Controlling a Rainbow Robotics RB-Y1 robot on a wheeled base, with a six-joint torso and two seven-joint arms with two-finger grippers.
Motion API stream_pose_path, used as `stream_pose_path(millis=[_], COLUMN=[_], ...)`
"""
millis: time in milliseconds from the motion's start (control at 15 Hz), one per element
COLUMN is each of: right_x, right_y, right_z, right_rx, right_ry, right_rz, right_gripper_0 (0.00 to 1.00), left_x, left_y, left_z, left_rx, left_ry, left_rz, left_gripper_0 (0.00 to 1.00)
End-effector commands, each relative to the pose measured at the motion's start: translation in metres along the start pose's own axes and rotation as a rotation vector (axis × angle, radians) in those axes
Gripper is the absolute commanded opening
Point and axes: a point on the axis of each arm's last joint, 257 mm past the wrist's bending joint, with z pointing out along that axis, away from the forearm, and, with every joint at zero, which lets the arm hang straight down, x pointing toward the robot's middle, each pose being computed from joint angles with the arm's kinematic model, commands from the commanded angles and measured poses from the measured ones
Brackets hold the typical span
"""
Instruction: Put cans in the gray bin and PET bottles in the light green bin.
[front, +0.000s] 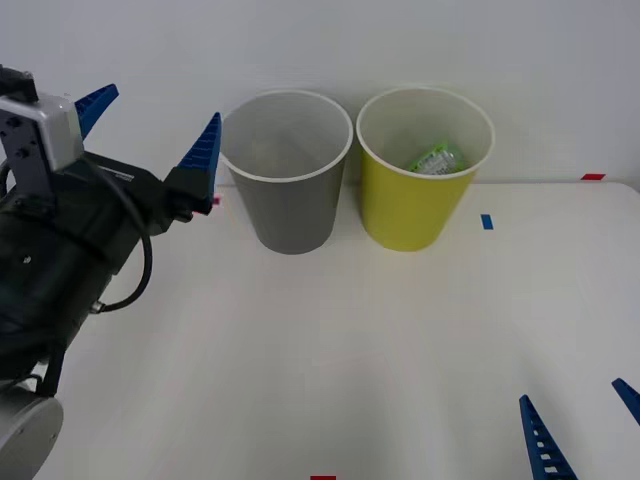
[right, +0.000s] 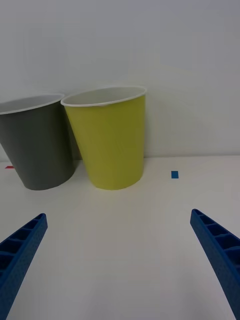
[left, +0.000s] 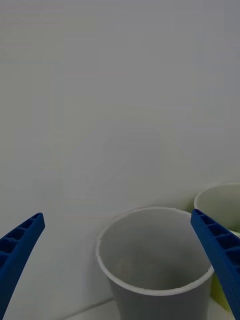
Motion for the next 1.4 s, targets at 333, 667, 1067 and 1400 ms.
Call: stream_pose_path(millis=[333, 667, 1067, 1400], right_x=[0.0, 0.0, 0.0, 0.0], right_y=[0.0, 0.0, 0.0, 0.0], right_z=[0.0, 0.0, 0.0, 0.0], right_rx=[0.0, 0.0, 0.0, 0.0], right_ry=[0.0, 0.0, 0.0, 0.0], right_rz=[0.0, 0.0, 0.0, 0.0], right_gripper_0=[1.0, 1.0, 1.0, 1.0], left_x=[0.027, 0.054, 0.098, 0.127], left_y=[0.018, 0.035, 0.028, 0.016], left_z=[-0.045, -0.064, -0.126, -0.172], left_rx=[-0.062, -0.099, -0.15, -0.168], left_ry=[-0.001, -0.081, 0.019, 0.046], left_rz=[-0.003, 0.023, -0.079, -0.099], left_gripper_0=[1.0, 1.0, 1.0, 1.0])
